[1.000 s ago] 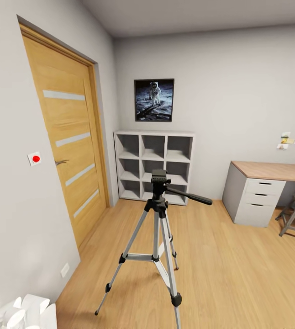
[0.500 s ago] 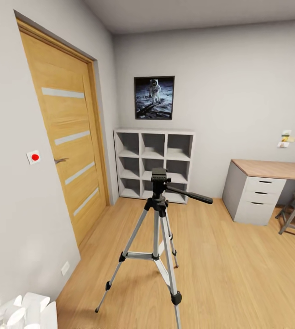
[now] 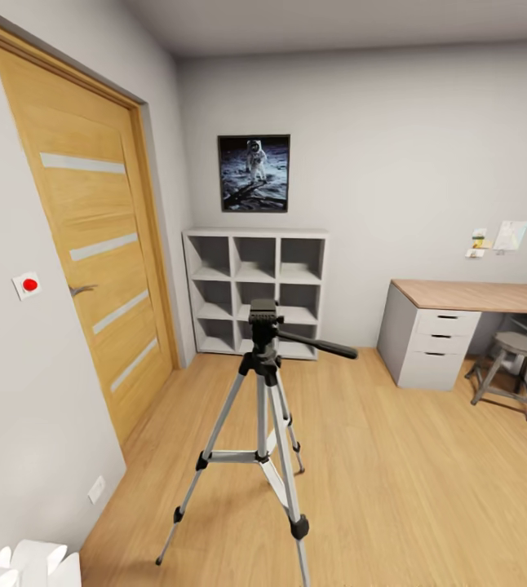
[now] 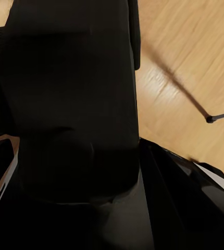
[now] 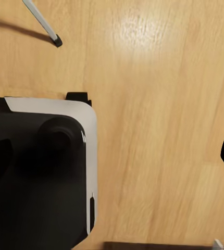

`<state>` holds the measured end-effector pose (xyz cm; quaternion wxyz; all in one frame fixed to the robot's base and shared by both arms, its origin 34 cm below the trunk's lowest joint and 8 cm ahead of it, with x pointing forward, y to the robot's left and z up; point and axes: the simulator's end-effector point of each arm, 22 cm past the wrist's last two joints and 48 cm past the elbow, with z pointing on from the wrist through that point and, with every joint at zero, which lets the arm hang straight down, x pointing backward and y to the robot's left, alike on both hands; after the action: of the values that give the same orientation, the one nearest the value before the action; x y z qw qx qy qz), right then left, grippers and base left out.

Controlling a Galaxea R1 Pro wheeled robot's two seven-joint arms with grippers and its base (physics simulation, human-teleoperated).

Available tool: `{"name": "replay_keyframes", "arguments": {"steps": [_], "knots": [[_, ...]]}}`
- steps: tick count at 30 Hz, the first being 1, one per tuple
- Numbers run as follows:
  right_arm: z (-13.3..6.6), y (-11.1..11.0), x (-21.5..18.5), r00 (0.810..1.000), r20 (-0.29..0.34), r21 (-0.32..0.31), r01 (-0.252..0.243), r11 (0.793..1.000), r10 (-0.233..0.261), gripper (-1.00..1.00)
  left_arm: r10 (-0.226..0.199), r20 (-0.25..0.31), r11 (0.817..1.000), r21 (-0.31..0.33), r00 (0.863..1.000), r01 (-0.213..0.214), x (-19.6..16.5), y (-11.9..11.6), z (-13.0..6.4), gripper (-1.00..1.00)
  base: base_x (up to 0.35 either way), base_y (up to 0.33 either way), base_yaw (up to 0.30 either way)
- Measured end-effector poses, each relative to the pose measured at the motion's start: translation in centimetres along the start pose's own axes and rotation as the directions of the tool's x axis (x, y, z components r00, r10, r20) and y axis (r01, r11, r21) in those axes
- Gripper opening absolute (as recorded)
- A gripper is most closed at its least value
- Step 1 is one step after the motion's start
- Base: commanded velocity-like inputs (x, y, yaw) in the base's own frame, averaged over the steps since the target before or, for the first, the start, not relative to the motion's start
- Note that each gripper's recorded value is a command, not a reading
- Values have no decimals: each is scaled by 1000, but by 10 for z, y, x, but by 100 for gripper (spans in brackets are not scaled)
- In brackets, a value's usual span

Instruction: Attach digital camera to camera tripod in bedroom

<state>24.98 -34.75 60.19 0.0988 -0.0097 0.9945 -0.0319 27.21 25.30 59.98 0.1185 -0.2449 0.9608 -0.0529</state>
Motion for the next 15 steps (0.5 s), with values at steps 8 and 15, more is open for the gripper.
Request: {"name": "replay_keyframes", "arguments": {"steps": [8,15], "knots": [[0,0,1,1000,-3,0,3,1000,-3,100,0,-3,1000,-2,1000,0,1,1,0,-100,0,0,-224],[0,1,2,1000,-6,-1,5,1000,-5,100,0,-4,1000,-3,1000,0,1,1,0,-100,0,0,-56]]}}
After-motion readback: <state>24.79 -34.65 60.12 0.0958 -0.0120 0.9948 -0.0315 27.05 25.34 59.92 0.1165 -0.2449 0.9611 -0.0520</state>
